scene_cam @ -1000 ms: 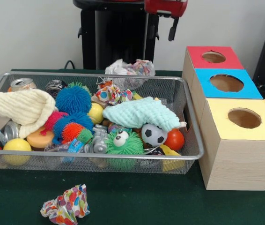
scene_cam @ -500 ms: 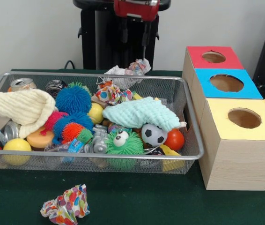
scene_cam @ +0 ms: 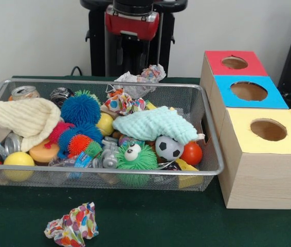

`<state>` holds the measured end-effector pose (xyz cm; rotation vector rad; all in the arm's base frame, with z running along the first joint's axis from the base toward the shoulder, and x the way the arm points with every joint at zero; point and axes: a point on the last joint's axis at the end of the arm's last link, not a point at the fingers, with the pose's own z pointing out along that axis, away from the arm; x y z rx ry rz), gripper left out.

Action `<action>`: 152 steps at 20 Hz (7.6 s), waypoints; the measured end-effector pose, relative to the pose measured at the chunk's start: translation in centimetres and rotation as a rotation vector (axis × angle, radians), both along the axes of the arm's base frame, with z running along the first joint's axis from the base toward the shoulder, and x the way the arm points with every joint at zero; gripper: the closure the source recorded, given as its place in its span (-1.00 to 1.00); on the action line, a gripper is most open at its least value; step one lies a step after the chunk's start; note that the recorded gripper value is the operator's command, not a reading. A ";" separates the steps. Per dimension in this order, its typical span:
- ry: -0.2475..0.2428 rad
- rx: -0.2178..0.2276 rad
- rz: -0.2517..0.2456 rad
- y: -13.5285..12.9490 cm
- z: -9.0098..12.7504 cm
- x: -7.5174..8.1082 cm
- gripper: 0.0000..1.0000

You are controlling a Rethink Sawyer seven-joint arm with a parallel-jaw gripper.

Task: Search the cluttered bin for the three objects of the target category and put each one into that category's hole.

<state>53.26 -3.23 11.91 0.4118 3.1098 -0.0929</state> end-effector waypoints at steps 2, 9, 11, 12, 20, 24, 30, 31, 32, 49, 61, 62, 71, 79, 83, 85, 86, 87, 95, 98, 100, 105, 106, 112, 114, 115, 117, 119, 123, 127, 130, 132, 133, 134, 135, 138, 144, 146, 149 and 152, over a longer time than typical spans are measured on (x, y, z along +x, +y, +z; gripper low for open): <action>-0.006 -0.004 0.005 -0.4 -0.1 1.2 -1.00; -0.035 -0.030 0.031 -1.8 -1.2 4.6 -1.00; -0.025 -0.032 0.039 -2.3 -1.6 5.7 -1.00; -0.022 -0.031 0.040 -2.3 -1.6 5.8 -1.00; 0.134 0.015 0.050 -3.1 1.1 8.3 -1.00; 0.146 0.013 0.053 -3.8 2.2 9.5 -1.00; 0.104 -0.012 0.060 -5.2 3.7 11.9 -1.00; 0.102 -0.014 0.061 -5.3 3.7 12.0 -1.00; 0.096 -0.018 0.064 -5.5 3.8 12.3 -1.00; 0.023 -0.082 0.293 -8.8 -5.9 14.1 -1.00; -0.068 -0.102 0.437 -8.4 -9.5 13.1 -1.00; -0.076 -0.105 0.447 -8.4 -9.8 13.0 -1.00; -0.132 -0.099 0.487 -7.5 -11.6 12.7 -1.00; -0.153 -0.085 0.490 -7.8 -14.1 11.8 -1.00; -0.186 -0.083 0.481 -8.2 -14.5 12.0 -1.00; -0.195 -0.083 0.480 -8.2 -14.7 12.0 -1.00; -0.199 -0.083 0.481 -8.2 -14.8 12.0 -1.00; -0.199 -0.082 0.481 -8.2 -14.8 12.0 -1.00; -0.199 -0.081 0.479 -8.2 -14.9 11.9 -1.00; -0.199 -0.081 0.479 -8.2 -14.9 11.9 -1.00; -0.199 -0.081 0.479 -8.2 -14.9 11.9 -1.00; -0.214 -0.088 0.479 -8.4 -14.6 12.3 1.00; -0.217 -0.089 0.480 -8.4 -14.6 12.3 1.00; -0.223 -0.088 0.480 -8.3 -14.7 12.4 1.00; -0.223 -0.088 0.480 -8.3 -14.7 12.4 1.00; -0.223 -0.088 0.480 -8.3 -14.7 12.4 1.00; -0.223 -0.088 0.480 -8.3 -14.7 12.4 1.00; -0.223 -0.088 0.480 -8.3 -14.7 12.4 1.00; -0.224 -0.090 0.481 -8.3 -14.4 12.3 1.00; -0.216 -0.086 0.471 -8.2 -13.4 12.3 1.00; -0.189 -0.077 0.454 -8.1 -11.9 12.3 1.00; -0.179 -0.073 0.446 -8.0 -11.1 12.3 1.00; -0.170 -0.070 0.439 -7.9 -10.5 12.4 1.00; -0.165 -0.068 0.436 -7.9 -10.1 12.5 1.00; -0.160 -0.066 0.432 -7.8 -9.7 12.5 1.00; -0.136 -0.058 0.413 -7.7 -7.5 12.9 1.00; -0.114 -0.052 0.386 -7.6 -4.1 13.8 1.00; -0.114 -0.049 0.377 -7.4 -2.7 14.3 1.00; -0.119 -0.046 0.376 -7.1 -1.6 14.7 1.00; -0.122 -0.048 0.374 -7.1 -1.0 14.9 1.00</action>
